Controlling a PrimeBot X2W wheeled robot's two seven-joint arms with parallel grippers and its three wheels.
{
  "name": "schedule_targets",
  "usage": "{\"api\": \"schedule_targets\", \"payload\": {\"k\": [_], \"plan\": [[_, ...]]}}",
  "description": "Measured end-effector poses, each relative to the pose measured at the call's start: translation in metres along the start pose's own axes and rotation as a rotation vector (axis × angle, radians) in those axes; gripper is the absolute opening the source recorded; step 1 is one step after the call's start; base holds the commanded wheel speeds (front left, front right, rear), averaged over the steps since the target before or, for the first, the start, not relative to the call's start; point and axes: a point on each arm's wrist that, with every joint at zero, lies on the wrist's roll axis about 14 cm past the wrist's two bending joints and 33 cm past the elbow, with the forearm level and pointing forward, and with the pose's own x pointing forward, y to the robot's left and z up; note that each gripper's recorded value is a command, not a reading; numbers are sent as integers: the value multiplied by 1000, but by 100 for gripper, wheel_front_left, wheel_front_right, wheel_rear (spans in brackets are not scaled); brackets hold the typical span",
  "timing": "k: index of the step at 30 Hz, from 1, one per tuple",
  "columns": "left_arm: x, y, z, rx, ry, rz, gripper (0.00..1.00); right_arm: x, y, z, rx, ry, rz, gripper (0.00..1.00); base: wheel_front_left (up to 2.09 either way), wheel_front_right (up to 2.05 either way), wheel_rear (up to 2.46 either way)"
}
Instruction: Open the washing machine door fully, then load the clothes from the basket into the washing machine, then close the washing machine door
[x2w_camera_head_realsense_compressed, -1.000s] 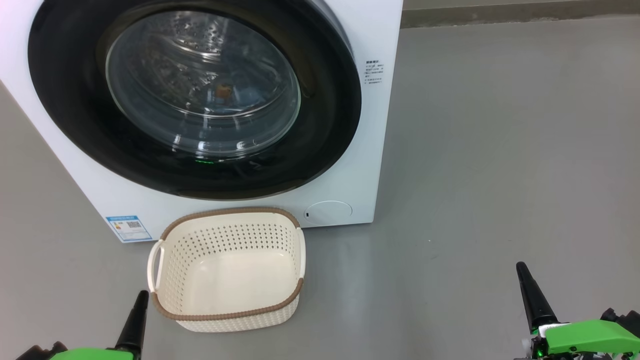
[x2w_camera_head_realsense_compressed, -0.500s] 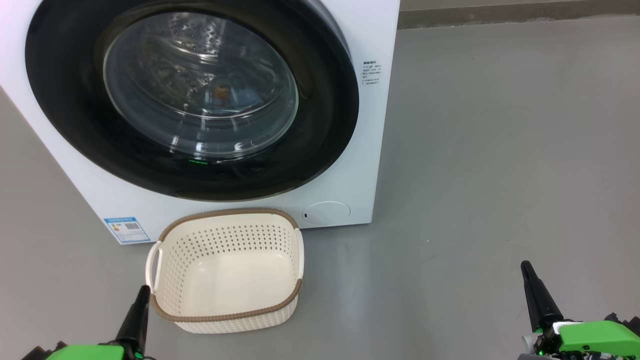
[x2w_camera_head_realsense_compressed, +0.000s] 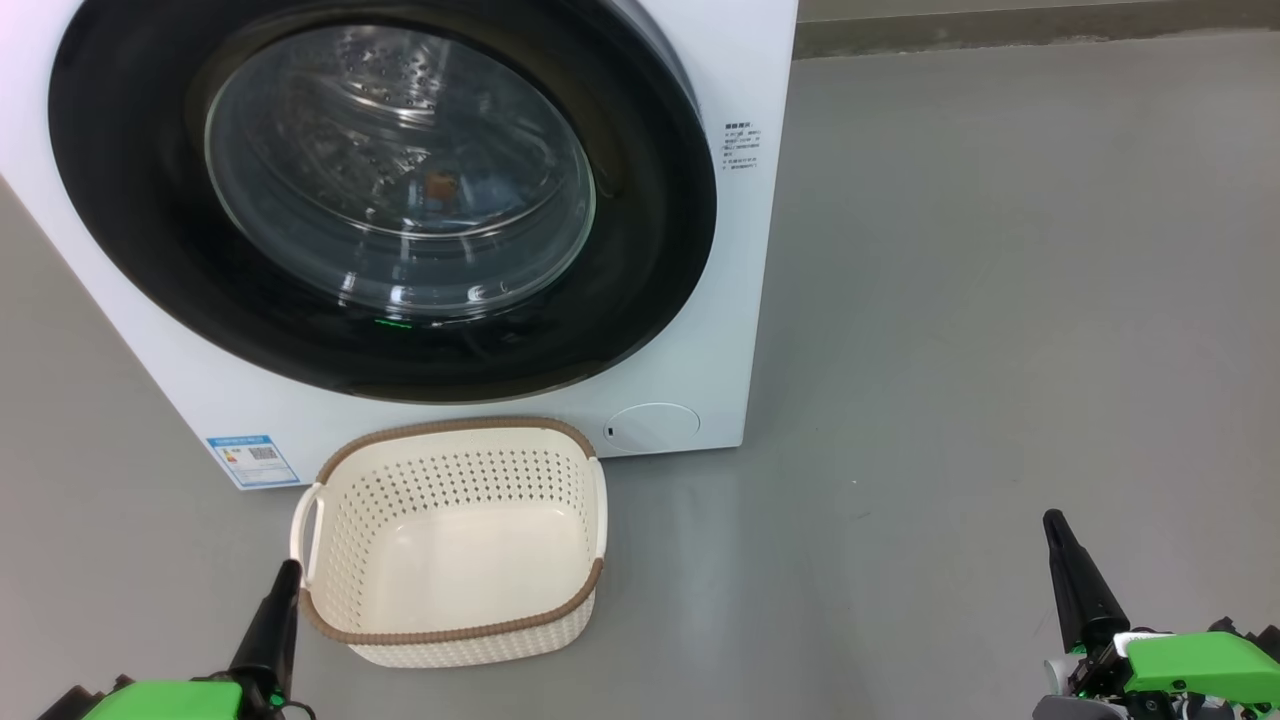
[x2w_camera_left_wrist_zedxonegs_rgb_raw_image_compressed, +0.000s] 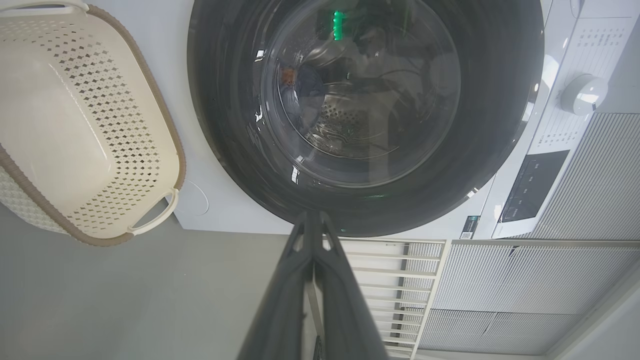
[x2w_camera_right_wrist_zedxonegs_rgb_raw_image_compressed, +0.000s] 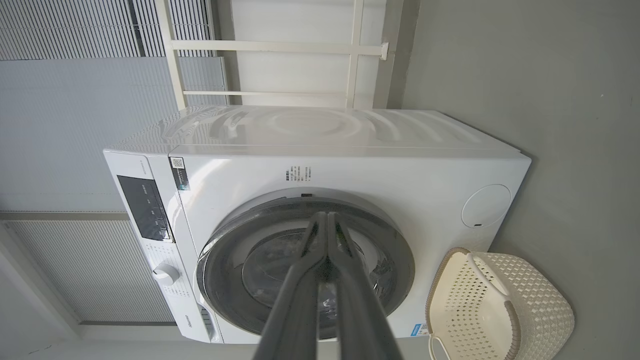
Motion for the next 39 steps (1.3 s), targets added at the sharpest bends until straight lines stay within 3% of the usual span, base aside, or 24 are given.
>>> {"api": "schedule_targets", "payload": {"k": [39], "plan": [[0, 0, 2, -4, -6, 0, 0, 0, 0, 0, 5, 1, 0, 0, 0, 0, 0]]}}
